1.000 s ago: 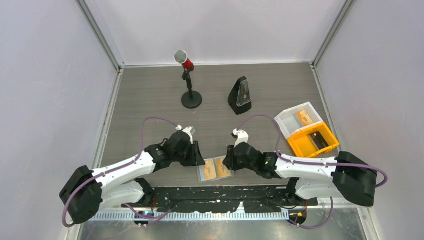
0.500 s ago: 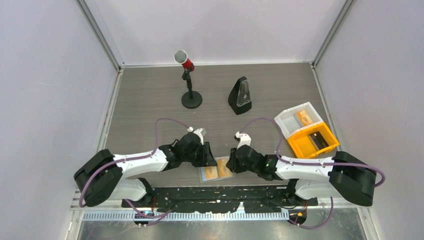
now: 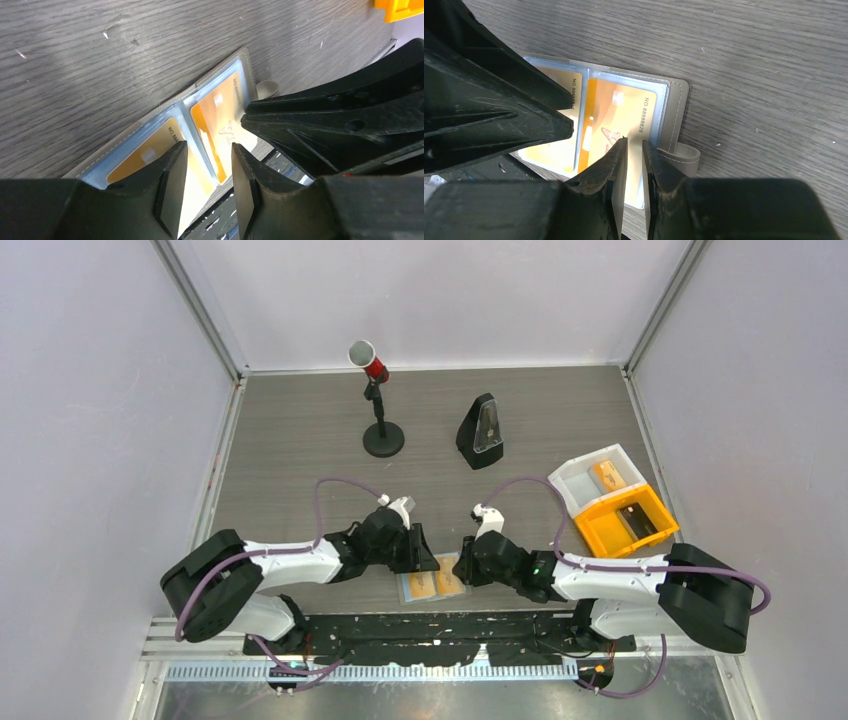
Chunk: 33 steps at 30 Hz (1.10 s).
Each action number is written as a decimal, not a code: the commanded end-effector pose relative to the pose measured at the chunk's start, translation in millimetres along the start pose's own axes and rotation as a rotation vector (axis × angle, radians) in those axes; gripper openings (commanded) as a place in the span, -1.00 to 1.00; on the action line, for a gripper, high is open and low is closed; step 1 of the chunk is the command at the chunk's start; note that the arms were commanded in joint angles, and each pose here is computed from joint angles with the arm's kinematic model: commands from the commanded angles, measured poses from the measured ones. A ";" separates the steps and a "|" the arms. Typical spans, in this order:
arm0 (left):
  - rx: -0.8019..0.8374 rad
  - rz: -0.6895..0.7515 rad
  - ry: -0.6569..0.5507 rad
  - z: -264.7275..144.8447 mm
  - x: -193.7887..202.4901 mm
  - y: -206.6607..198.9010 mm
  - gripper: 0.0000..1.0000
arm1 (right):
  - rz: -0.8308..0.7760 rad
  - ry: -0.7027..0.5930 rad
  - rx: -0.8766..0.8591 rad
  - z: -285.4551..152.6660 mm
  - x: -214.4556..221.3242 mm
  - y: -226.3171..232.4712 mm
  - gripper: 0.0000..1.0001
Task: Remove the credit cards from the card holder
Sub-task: Remove the credit card from the card holder.
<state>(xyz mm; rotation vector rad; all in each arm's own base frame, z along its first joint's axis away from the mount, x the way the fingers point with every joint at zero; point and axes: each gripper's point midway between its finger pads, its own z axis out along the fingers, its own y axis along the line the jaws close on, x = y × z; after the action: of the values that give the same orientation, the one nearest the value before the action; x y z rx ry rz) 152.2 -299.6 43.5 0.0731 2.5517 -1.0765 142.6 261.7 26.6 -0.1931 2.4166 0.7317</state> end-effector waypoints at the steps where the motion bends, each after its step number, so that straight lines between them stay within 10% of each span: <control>1: 0.015 -0.020 -0.004 8.3 3.6 1.3 -0.19 | 0.016 -0.011 0.009 -0.3 1.2 -5.6 -0.51; 33: -0.019 -0.097 0.005 9.3 14.7 8.8 -0.30 | 0.034 -0.020 0.004 -1.9 1.8 -7.3 -0.52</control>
<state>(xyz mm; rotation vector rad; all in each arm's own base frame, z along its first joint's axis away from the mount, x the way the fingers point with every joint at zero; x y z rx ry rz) 145.2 -304.6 33.8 -0.0391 2.5775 -1.1125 141.2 260.6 26.1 -0.1600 2.4066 0.7616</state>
